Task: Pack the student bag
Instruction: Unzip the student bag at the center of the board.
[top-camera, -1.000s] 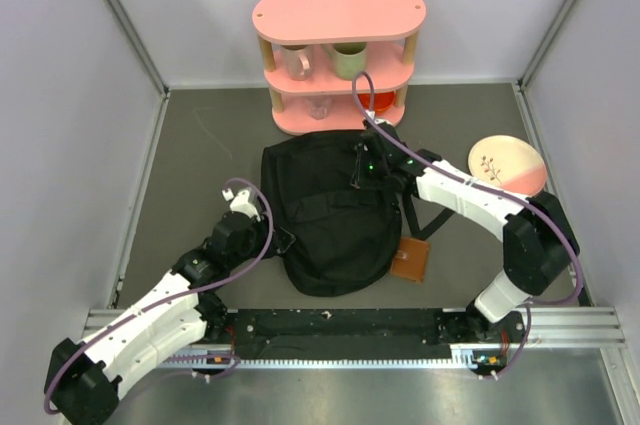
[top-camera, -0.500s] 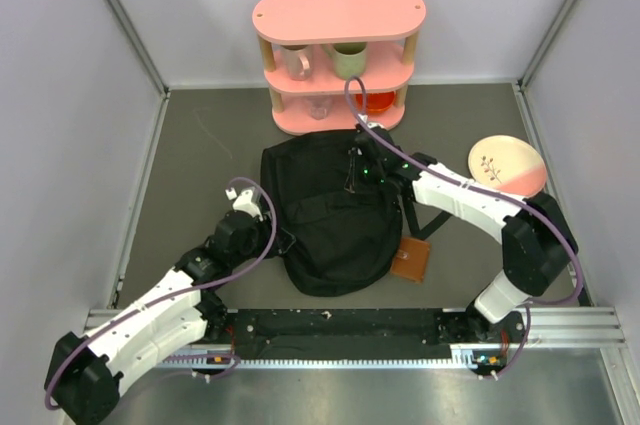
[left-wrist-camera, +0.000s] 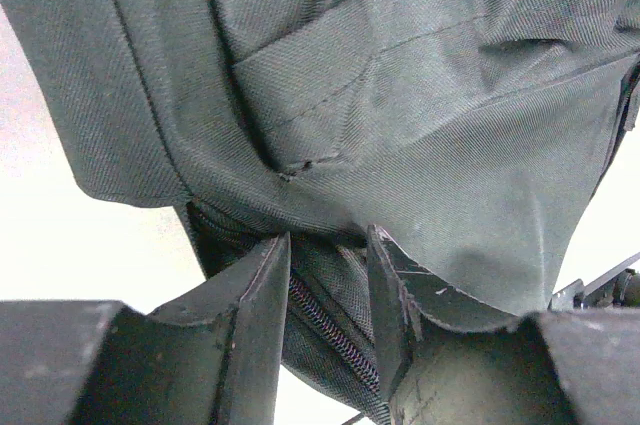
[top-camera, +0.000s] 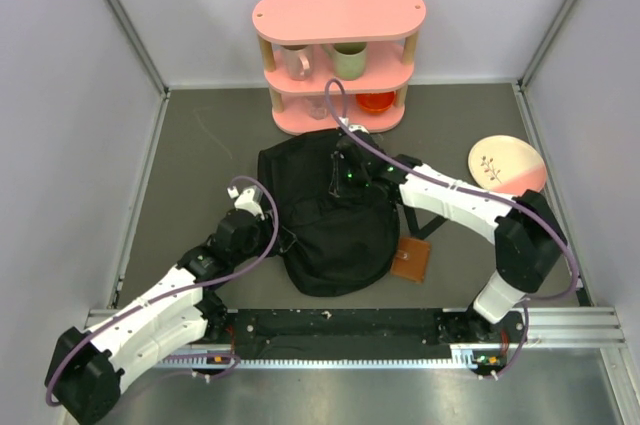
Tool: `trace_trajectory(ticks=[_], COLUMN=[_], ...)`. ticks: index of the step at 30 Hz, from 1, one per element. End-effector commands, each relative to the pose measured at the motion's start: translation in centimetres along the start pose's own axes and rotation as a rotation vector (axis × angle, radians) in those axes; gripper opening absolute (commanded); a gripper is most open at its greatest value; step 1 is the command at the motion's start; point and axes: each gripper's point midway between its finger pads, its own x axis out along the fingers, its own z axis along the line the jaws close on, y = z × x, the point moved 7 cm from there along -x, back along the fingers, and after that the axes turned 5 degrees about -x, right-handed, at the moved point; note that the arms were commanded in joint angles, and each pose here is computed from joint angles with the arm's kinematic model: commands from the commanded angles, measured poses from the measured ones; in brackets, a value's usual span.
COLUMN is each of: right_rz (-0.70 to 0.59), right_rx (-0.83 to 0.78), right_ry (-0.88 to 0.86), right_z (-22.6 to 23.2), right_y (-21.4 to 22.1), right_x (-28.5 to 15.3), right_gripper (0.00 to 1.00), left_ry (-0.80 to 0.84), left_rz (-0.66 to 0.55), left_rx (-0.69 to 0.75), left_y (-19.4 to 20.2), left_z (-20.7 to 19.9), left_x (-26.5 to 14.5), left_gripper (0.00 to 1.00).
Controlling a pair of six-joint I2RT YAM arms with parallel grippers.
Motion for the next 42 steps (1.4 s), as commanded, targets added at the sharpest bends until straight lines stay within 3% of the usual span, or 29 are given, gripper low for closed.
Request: trace_trajectory(ticks=[1, 17, 24, 26, 31, 34, 36, 37, 39, 40, 42], right_rz=[-0.063, -0.057, -0.067, -0.078, -0.098, -0.117, -0.131, -0.138, -0.171, -0.19, -0.229], right_rx=[-0.008, -0.024, -0.018, -0.012, -0.009, 0.003, 0.021, 0.034, 0.06, 0.077, 0.092], right_ry=[-0.164, -0.174, 0.0, 0.0, -0.044, -0.016, -0.006, 0.005, 0.014, 0.028, 0.035], right_z=[5.6, 8.1, 3.5, 3.1, 3.9, 3.3, 2.7, 1.9, 0.8, -0.1, -1.3], right_y=[-1.7, -2.3, -0.8, -1.0, -2.0, -2.4, -2.8, -3.2, -3.8, -4.3, -5.0], right_x=[-0.5, 0.1, 0.3, -0.1, -0.9, -1.0, -1.5, -1.6, -2.9, -3.3, -4.9], right_gripper=[0.0, 0.0, 0.0, 0.0, 0.0, 0.2, 0.28, 0.38, 0.45, 0.55, 0.65], left_ry=[0.116, 0.132, 0.002, -0.006, 0.005, 0.032, 0.052, 0.048, 0.069, 0.077, 0.095], left_rz=[-0.044, -0.059, -0.117, -0.159, -0.257, -0.267, -0.27, -0.257, -0.258, -0.262, -0.265], left_rx=[0.017, 0.027, 0.041, 0.044, 0.05, 0.06, 0.069, 0.074, 0.091, 0.094, 0.106], left_y=[-1.4, -1.9, -2.7, -3.0, -4.6, -5.5, -6.2, -6.3, -6.9, -7.3, -7.8], left_z=[-2.3, -2.8, -1.5, -1.3, -2.0, -3.2, -4.2, -4.4, -5.2, -5.8, -6.4], left_x=[-0.2, -0.6, -2.9, -3.9, -6.3, -6.9, -7.2, -7.0, -7.0, -6.7, -6.4], left_gripper=[0.4, 0.41, 0.58, 0.59, 0.78, 0.81, 0.82, 0.82, 0.83, 0.83, 0.84])
